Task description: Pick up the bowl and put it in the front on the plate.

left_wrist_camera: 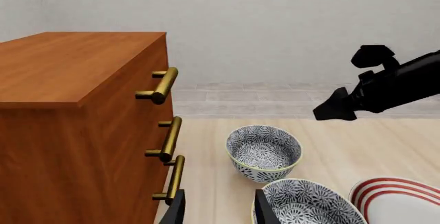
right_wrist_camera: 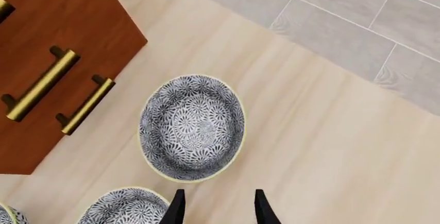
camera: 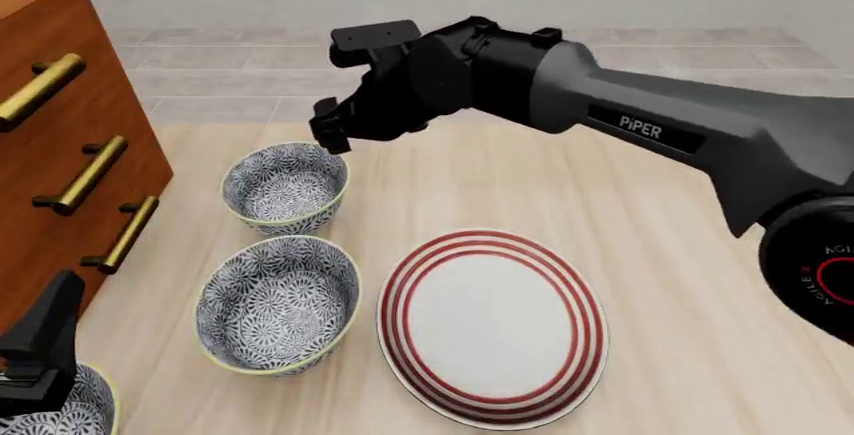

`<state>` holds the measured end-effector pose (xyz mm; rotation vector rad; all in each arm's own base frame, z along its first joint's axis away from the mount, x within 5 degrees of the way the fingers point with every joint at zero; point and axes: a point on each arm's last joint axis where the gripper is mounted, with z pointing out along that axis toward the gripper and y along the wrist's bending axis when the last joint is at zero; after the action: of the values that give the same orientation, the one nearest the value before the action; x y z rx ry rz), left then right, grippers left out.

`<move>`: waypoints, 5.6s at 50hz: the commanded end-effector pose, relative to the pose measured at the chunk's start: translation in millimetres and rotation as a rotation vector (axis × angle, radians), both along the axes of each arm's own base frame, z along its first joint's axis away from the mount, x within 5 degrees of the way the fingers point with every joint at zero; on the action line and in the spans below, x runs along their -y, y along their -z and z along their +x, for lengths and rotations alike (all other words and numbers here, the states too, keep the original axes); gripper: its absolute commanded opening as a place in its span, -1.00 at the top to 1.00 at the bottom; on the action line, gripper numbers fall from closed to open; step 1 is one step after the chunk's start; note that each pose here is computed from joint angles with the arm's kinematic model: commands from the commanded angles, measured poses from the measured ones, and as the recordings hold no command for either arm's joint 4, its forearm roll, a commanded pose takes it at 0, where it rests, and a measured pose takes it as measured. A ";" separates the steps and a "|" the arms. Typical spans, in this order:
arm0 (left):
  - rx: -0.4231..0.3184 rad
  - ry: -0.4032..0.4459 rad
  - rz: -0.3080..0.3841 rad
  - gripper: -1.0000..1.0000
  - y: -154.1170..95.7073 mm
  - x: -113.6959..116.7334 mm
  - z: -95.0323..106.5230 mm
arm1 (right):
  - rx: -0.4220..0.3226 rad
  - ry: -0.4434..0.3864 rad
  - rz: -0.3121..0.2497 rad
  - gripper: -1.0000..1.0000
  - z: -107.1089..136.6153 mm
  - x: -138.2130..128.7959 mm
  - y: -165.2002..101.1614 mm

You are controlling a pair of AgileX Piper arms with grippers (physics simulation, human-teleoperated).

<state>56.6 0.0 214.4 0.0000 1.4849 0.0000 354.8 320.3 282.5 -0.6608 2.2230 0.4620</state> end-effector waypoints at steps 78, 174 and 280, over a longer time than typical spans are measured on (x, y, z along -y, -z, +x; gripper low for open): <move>0.000 0.000 0.000 -1.00 0.0 0.0 0.0 | -0.082 0.114 0.015 -1.00 89.2 -37.5 104.9; 0.000 0.000 0.000 -1.00 0.0 0.0 0.0 | -0.061 0.088 0.007 1.00 95.0 -48.2 106.4; 0.000 0.000 0.000 -1.00 0.0 0.0 0.0 | -0.143 0.347 0.182 1.00 34.8 63.1 34.3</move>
<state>56.6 0.0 214.4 0.0000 1.4849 0.0000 404.7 268.3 238.5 -0.1906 2.3342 0.5114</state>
